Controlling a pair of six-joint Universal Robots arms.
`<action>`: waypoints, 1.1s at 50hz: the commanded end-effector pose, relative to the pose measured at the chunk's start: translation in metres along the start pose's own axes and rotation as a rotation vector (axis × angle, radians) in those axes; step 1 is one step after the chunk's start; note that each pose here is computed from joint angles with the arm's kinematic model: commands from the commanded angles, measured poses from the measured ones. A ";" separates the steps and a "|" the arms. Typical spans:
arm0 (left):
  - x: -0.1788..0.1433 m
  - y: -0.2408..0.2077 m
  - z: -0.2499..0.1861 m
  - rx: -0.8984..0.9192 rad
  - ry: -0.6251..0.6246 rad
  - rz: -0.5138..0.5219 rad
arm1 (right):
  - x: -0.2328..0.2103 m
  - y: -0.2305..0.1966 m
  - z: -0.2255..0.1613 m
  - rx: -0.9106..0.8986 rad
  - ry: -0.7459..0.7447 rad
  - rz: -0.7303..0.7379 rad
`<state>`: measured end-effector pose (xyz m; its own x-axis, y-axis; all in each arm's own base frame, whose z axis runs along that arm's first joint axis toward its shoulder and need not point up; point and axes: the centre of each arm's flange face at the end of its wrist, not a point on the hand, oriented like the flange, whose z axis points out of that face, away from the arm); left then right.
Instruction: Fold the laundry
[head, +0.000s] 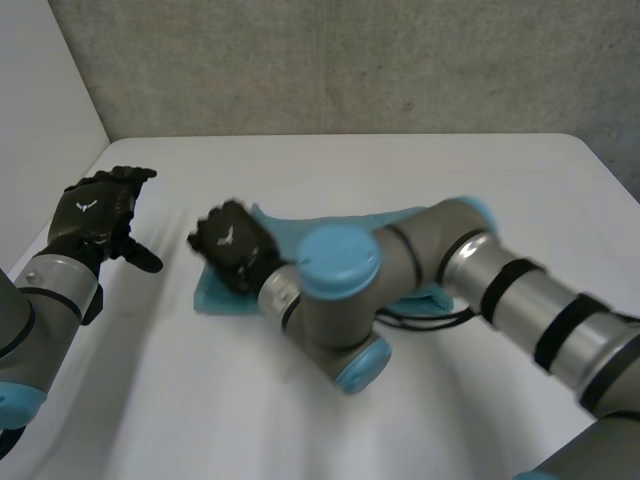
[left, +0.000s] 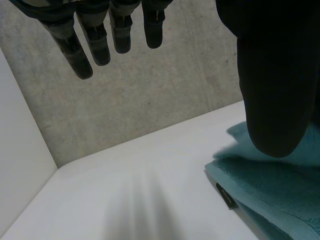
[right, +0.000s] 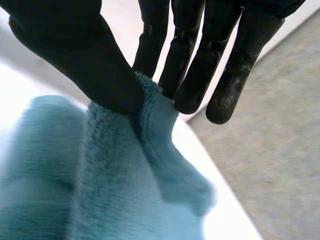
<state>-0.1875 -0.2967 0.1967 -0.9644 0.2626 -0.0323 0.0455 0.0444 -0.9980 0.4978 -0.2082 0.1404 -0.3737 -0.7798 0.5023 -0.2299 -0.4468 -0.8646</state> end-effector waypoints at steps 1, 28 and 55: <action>0.001 0.000 -0.001 -0.002 0.003 0.001 | -0.005 0.011 -0.002 -0.066 0.032 0.000; 0.023 0.002 -0.009 -0.005 0.071 0.006 | 0.165 0.070 -0.156 -0.521 0.414 0.470; 0.029 0.004 -0.012 -0.012 0.088 0.006 | 0.180 0.126 -0.184 -0.477 0.562 0.568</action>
<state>-0.2117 -0.2783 0.1918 -0.9382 0.3445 -0.0322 0.0552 0.0570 -0.9968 0.2540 -0.3159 0.1201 -0.8645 -0.5021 0.0230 -0.1686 0.2465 -0.9544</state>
